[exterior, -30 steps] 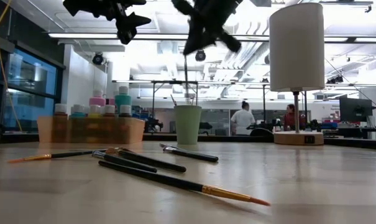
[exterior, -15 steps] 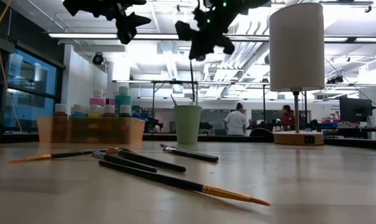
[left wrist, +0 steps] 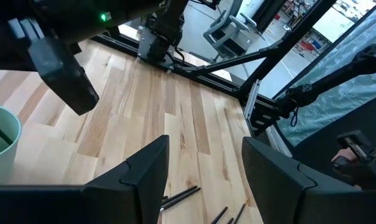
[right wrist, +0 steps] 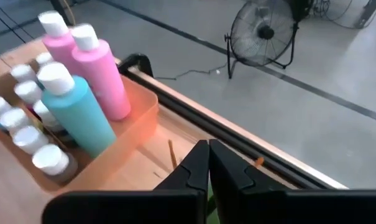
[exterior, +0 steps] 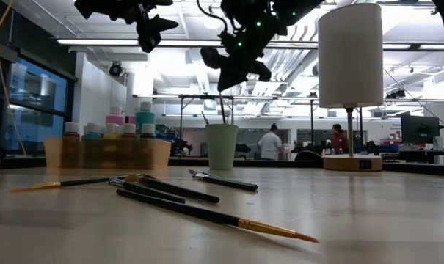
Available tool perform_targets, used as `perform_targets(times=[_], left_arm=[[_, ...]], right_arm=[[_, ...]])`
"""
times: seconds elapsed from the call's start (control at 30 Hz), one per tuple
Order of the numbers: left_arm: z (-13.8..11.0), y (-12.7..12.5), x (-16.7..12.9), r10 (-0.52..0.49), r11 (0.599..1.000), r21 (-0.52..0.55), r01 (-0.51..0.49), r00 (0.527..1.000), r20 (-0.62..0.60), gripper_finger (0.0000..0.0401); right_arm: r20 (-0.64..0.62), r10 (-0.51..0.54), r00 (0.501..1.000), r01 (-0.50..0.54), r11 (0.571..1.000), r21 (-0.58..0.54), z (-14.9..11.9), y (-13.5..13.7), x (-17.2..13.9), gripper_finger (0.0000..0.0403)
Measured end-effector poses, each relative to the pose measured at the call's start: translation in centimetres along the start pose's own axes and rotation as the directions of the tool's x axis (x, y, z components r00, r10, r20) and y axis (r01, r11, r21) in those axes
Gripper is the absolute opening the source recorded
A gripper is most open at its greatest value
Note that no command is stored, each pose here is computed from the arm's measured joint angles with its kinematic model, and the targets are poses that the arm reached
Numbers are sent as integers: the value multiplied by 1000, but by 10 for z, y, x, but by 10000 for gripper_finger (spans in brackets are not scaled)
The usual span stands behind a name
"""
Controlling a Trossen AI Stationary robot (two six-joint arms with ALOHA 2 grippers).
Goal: Pick & Place Paint Supplies
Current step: Put the black paint brush into the green cup
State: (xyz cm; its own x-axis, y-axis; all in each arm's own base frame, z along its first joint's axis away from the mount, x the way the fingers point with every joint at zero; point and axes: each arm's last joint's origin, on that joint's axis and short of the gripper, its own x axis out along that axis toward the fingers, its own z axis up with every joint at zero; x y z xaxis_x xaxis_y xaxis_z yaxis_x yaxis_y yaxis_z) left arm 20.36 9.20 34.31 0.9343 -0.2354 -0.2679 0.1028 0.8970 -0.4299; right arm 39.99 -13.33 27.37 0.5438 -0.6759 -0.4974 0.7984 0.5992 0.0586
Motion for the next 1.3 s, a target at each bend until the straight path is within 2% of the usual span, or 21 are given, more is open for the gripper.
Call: perform_targets(times=[0.13, 0.3, 0.4, 0.5, 0.67, 0.8, 1.03, 1.17, 1.3], left_arm=[[0, 0, 0, 0, 1000, 0, 0, 1000, 0, 200], [0, 0, 0, 1, 1000, 0, -1, 1000, 1, 200], [0, 0, 0, 1, 1000, 1, -1, 1000, 1, 200], [0, 0, 0, 3, 1000, 0, -3, 1000, 1, 200], [0, 0, 0, 3, 1000, 0, -3, 1000, 1, 200], [0, 0, 0, 3, 1000, 0, -3, 1000, 1, 200], [0, 0, 0, 4, 1000, 24, -4, 1000, 2, 200], [0, 0, 0, 4, 1000, 29, -4, 1000, 2, 200], [0, 0, 0, 4, 1000, 30, -4, 1000, 1, 200]], right_arm=[[-38, 6, 999, -5, 1000, 18, -3, -1, 0, 33], [-69, 25, 997, -20, 997, 73, -4, -2, -1, 98], [-94, 97, 991, -85, 989, 123, 1, -3, -11, 132], [-134, 162, 978, -132, 969, 211, 7, -7, -26, 149], [-243, 286, 927, -238, 948, 210, -3, 8, -43, 147], [-368, 380, 849, -341, 925, 167, -22, 30, -62, 140], [-477, 395, 785, -412, 908, 74, -52, 61, -93, 137], [-511, 398, 762, -412, 906, 92, -63, 71, -103, 137], [-502, 396, 769, -383, 914, 135, -68, 78, -111, 131]])
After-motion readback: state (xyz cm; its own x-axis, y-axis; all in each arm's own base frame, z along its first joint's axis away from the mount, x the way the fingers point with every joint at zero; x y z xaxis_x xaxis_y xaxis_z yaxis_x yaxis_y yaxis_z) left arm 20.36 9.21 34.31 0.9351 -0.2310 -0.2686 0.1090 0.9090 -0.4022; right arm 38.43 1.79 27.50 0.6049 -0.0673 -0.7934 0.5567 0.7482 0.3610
